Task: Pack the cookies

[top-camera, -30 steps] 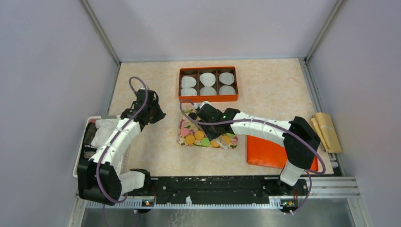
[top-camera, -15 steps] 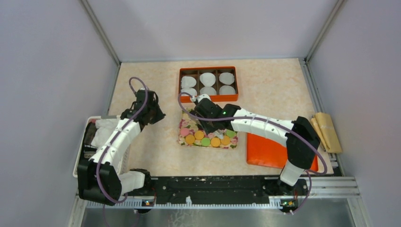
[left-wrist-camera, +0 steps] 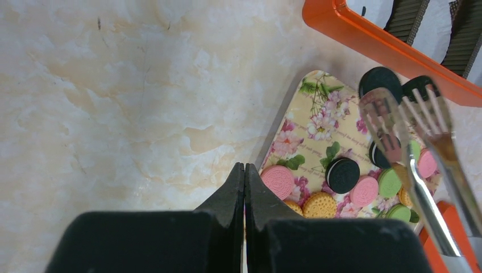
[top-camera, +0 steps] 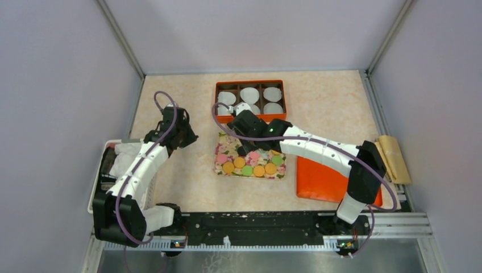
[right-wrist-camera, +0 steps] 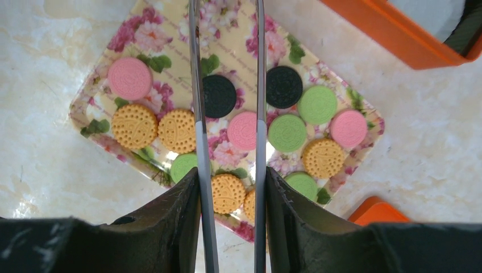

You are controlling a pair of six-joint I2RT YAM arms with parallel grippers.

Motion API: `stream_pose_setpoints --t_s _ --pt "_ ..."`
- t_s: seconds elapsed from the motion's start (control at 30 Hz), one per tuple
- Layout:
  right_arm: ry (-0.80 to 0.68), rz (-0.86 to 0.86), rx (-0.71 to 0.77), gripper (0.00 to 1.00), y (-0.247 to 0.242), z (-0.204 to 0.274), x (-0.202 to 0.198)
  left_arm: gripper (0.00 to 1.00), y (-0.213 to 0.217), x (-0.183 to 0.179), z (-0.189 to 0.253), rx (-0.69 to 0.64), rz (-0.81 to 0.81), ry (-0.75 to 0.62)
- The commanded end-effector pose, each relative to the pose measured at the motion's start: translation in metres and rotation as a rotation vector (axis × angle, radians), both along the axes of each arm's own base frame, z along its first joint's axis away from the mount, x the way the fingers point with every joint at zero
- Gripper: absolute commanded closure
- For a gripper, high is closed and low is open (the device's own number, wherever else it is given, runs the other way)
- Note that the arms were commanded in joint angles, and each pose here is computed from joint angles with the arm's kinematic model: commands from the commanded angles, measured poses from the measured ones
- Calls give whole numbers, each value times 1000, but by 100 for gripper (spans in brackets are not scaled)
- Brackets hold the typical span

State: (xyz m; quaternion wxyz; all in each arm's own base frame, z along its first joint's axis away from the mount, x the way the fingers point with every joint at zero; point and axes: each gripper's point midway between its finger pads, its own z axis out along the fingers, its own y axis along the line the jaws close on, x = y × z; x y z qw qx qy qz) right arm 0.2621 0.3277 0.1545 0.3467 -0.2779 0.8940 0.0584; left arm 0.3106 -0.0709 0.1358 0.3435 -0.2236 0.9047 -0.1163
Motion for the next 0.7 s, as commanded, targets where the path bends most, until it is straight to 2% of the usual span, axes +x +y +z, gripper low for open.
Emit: stream_pose_setpoints --t_s 0.0,0.2,0.47,0.67 --pt "-205 -37 109 100 14 85 34 100 -1 16 25 -8 -7 -81" --pt "-231 -67 113 100 26 94 73 100 0 20 26 3 -8 -79" --pt "-203 -126 104 100 33 66 140 100 -2 24 29 -7 -10 -88" --pt "-198 -121 98 100 41 55 170 100 0 21 29 2 0 -84"
